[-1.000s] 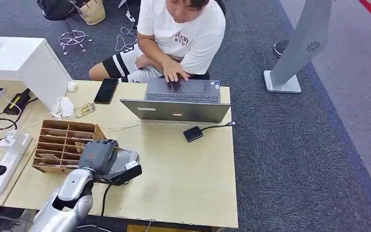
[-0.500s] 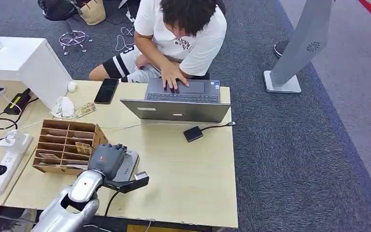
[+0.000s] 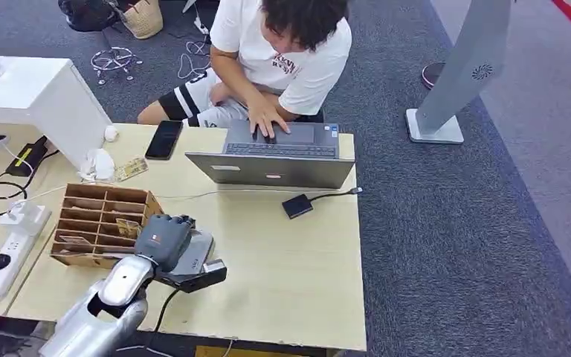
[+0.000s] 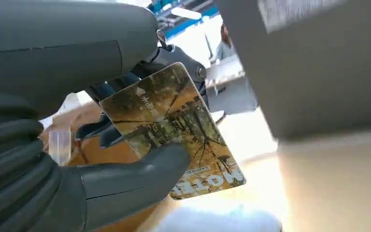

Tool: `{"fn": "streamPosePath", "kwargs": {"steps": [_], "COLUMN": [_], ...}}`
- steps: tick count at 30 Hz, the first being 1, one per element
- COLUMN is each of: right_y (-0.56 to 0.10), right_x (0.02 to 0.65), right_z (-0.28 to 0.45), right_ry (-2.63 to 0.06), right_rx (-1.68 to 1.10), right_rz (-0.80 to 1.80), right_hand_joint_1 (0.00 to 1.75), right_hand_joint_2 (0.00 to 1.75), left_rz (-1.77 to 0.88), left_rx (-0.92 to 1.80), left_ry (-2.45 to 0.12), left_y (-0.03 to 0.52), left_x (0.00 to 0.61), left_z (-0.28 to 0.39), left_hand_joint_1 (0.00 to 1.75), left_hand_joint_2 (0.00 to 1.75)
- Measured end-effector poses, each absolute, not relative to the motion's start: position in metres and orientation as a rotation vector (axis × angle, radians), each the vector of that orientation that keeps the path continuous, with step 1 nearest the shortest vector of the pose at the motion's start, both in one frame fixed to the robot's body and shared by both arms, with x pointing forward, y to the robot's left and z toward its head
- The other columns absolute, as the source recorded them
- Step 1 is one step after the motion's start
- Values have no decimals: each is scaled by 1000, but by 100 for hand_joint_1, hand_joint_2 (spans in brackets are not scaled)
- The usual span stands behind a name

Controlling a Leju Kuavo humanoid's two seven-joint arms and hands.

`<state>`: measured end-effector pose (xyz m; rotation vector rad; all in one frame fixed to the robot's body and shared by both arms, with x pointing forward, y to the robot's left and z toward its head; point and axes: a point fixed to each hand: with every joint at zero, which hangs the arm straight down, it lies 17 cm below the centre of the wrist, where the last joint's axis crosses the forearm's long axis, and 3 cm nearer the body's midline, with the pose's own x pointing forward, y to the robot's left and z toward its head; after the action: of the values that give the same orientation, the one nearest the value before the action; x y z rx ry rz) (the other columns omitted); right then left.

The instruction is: Pass the card to the sensor for recognition and then transmit it.

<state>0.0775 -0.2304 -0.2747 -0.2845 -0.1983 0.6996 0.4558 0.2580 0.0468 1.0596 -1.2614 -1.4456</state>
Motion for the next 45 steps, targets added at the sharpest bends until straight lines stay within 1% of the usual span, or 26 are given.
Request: {"fn": "streamPosePath", "kwargs": {"steps": [6, 11, 15, 17, 20, 24, 28, 32, 45], "right_y": [-231, -232, -232, -232, -230, -228, -228, -229, -233], "right_x": [78, 79, 79, 79, 81, 85, 87, 90, 92], "right_z": [-275, -274, -274, -274, -274, -274, -273, -273, -273], "right_ry": [-203, -211, -213, -215, -222, -232, -236, -245, -251], "right_rx": [-289, -295, -295, -295, -292, -285, -285, -288, -291], "right_rz": [692, 691, 695, 702, 739, 764, 769, 771, 771], "right_hand_joint_1": [0, 0, 0, 0, 0, 0, 0, 0, 0], "right_hand_joint_2": [175, 175, 175, 175, 175, 175, 175, 175, 175], "left_rz": [-1357, -1182, -1107, -1041, -980, -943, -901, -895, -899], "left_rx": [1105, 1171, 1230, 1285, 1381, 1541, 1559, 1527, 1472], "left_ry": [-1408, -1635, -1748, -1812, -1809, -1718, -1659, -1631, -1618], "left_y": [249, 256, 259, 266, 284, 312, 327, 325, 309], "left_x": [463, 472, 470, 473, 498, 546, 583, 602, 617], "left_z": [100, 193, 240, 273, 325, 372, 386, 381, 372], "left_hand_joint_1": [175, 175, 175, 175, 175, 175, 175, 175, 175], "left_hand_joint_2": [175, 175, 175, 175, 175, 175, 175, 175, 175]}}
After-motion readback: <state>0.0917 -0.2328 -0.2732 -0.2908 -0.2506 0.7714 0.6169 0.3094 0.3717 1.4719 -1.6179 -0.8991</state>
